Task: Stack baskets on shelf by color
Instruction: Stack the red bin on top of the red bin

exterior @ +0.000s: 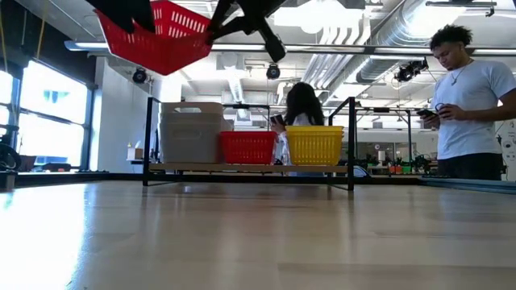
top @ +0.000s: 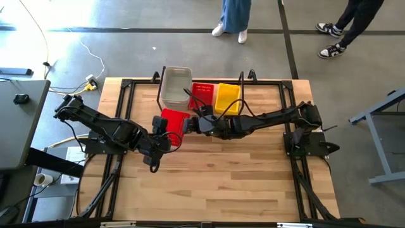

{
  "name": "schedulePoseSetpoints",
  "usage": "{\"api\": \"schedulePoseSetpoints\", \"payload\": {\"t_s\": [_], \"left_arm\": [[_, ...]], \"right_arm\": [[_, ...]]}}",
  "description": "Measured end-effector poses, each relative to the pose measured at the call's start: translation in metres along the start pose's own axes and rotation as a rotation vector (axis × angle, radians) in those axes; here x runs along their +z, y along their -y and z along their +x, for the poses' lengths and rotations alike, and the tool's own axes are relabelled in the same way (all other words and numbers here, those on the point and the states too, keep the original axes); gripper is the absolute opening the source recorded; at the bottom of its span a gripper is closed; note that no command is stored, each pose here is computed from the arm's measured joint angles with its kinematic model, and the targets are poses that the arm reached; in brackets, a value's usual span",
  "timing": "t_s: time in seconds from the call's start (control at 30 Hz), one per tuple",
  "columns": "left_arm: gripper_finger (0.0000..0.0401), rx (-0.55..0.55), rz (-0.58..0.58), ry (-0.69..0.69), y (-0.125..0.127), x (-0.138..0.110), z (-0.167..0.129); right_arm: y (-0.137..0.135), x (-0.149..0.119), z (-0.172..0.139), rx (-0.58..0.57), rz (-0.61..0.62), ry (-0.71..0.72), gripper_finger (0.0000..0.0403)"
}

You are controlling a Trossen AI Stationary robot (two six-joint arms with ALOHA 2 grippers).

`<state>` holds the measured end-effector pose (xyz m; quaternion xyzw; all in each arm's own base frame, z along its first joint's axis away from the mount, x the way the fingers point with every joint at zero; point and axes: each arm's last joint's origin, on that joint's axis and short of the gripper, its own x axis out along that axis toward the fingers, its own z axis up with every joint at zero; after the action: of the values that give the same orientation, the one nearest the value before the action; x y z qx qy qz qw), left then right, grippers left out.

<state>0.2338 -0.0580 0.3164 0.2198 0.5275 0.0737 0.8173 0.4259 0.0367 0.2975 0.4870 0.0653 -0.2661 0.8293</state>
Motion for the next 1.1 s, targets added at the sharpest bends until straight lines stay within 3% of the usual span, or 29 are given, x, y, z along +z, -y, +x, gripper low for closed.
{"api": "schedulePoseSetpoints", "payload": {"t_s": [0.37,0.73,0.9,1.1], "left_arm": [[0.0181,-0.017,0.092,-0.124,0.002,-0.013,-0.002],[0.0179,0.170,0.197,-0.198,-0.004,-0.021,-0.004],[0.0144,0.181,0.231,-0.202,-0.005,-0.021,-0.004],[0.0061,0.178,0.261,-0.205,-0.005,-0.021,-0.004]], "right_arm": [[-0.002,0.000,0.000,0.030,0.072,-0.018,0.0000],[-0.008,0.001,-0.001,0.089,0.122,-0.039,0.0000],[-0.008,0.002,-0.001,0.088,0.122,-0.034,0.0000],[-0.009,0.002,-0.002,0.092,0.121,-0.024,0.0000]]}}
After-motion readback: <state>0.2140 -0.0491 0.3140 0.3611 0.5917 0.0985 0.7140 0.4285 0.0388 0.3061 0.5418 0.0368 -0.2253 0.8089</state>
